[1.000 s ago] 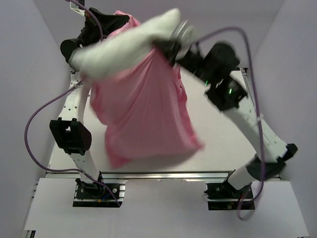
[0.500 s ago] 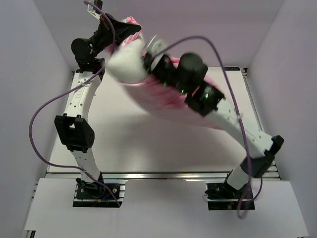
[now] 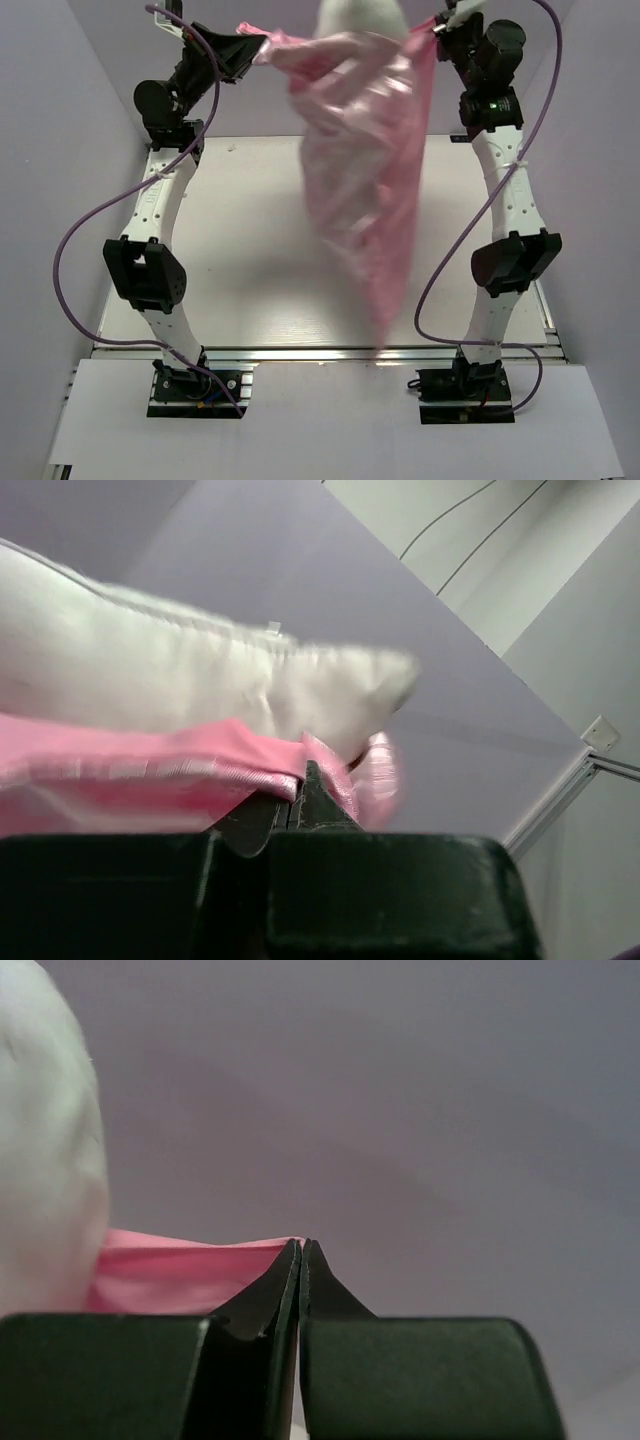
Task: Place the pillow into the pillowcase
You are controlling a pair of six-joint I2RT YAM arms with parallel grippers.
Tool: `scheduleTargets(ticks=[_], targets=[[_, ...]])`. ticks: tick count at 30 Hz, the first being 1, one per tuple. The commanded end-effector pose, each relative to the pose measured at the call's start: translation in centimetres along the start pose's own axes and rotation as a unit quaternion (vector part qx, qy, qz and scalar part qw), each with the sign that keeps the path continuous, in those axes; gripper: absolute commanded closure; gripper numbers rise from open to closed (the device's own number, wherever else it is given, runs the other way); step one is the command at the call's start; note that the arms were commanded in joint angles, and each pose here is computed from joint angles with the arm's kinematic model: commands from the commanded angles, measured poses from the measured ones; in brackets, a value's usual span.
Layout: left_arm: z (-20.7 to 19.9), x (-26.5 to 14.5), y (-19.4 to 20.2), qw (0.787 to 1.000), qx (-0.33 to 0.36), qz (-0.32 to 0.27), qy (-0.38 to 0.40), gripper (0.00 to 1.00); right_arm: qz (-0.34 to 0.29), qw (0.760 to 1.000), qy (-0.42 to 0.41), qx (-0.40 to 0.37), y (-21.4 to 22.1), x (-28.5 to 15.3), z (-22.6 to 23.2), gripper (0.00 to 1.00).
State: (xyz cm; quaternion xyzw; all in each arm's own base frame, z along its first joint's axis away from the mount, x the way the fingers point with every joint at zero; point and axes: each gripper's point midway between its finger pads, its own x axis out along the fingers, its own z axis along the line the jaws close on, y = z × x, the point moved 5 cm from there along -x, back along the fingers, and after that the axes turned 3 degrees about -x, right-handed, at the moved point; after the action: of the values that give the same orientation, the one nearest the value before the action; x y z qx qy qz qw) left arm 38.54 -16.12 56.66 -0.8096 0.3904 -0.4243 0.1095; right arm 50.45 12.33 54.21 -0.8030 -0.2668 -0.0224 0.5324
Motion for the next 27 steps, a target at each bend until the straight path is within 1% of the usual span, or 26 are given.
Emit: scheduleTargets(ticks=[1,2,4,6,8,10,12,13,14,15,16,17,18,19,20,21,22,23,24,25,26,27], targets=[[-2.0,0.4,0.5,0.999,0.019,0.014,0.022,1.00,-0.175,0.978,0.111,-0.018,-13.5,-6.0,-6.0,1.00],[-1.8,0.5,0.4,1.000,0.018,0.012,0.021,1.00,-0.178,0.978,0.108,-0.016,-13.7,-6.0,-5.2,1.00],[-1.5,0.9,0.4,0.999,0.016,0.015,0.024,1.00,-0.204,0.974,0.098,-0.008,-15.9,-6.3,-4.2,1.00],[-1.4,1.1,0.4,1.000,0.013,0.016,0.023,1.00,-0.235,0.966,0.104,-0.004,-18.3,-7.0,-4.5,1.00],[-1.3,1.1,0.5,0.999,0.013,0.021,0.022,1.00,-0.248,0.964,0.094,-0.004,-18.9,-6.9,-4.2,1.00],[-0.9,0.8,1.0,0.999,0.011,0.025,0.017,1.00,-0.241,0.968,0.076,0.000,-18.4,-6.9,-3.5,1.00],[-0.4,-0.4,2.1,1.000,0.005,0.030,0.003,1.00,-0.232,0.972,0.034,0.017,-17.4,-6.8,-1.7,1.00],[-0.2,-1.0,2.6,1.000,0.002,0.031,-0.004,1.00,-0.217,0.976,0.008,0.030,-16.3,-7.0,-0.2,1.00],[0.0,-2.3,3.8,0.999,-0.008,0.033,-0.022,1.00,-0.220,0.975,-0.021,0.033,-16.1,-7.3,1.1,1.00],[0.1,-3.1,4.4,0.999,-0.004,0.034,-0.033,1.00,-0.218,0.974,-0.044,0.045,-15.7,-7.5,2.4,1.00],[0.2,-4.0,5.0,0.998,-0.007,0.034,-0.045,1.00,-0.204,0.974,-0.079,0.061,-14.6,-8.1,4.8,1.00],[0.5,-5.0,5.7,0.997,-0.015,0.035,-0.062,1.00,-0.199,0.969,-0.130,0.067,-14.1,-8.6,7.0,1.00],[0.3,-6.8,6.9,0.996,-0.013,0.032,-0.084,1.00,-0.190,0.968,-0.151,0.069,-13.5,-8.9,8.6,1.00],[0.3,-7.7,7.4,0.994,-0.014,0.030,-0.101,1.00,-0.197,0.963,-0.173,0.066,-14.3,-10.0,10.7,1.00],[1.2,-8.9,8.2,0.989,-0.037,0.031,-0.140,1.00,-0.170,0.959,-0.214,0.073,-11.6,-10.3,13.5,1.00],[2.6,-10.5,9.1,0.983,-0.031,0.027,-0.178,1.00,-0.158,0.958,-0.228,0.074,-10.7,-10.7,14.9,1.00],[1.3,-11.1,9.7,0.981,-0.021,0.024,-0.190,1.00,-0.153,0.956,-0.239,0.078,-10.4,-11.3,16.2,1.00],[2.5,-12.4,10.7,0.969,-0.050,0.025,-0.242,1.00,-0.128,0.953,-0.260,0.088,-8.4,-11.5,17.8,1.00],[3.1,-13.4,11.1,0.962,-0.037,0.023,-0.271,1.00,-0.109,0.951,-0.273,0.094,-7.4,-11.8,18.7,1.00],[3.1,-14.4,11.8,0.955,-0.041,0.020,-0.293,1.00,-0.100,0.949,-0.281,0.100,-6.9,-11.9,19.3,1.00],[3.9,-15.6,12.7,0.942,-0.060,0.022,-0.329,1.00,-0.087,0.947,-0.289,0.107,-5.9,-12.1,20.0,1.00],[4.2,-16.6,13.2,0.935,-0.055,0.014,-0.351,1.00,-0.072,0.943,-0.304,0.114,-5.3,-12.3,20.6,1.00]])
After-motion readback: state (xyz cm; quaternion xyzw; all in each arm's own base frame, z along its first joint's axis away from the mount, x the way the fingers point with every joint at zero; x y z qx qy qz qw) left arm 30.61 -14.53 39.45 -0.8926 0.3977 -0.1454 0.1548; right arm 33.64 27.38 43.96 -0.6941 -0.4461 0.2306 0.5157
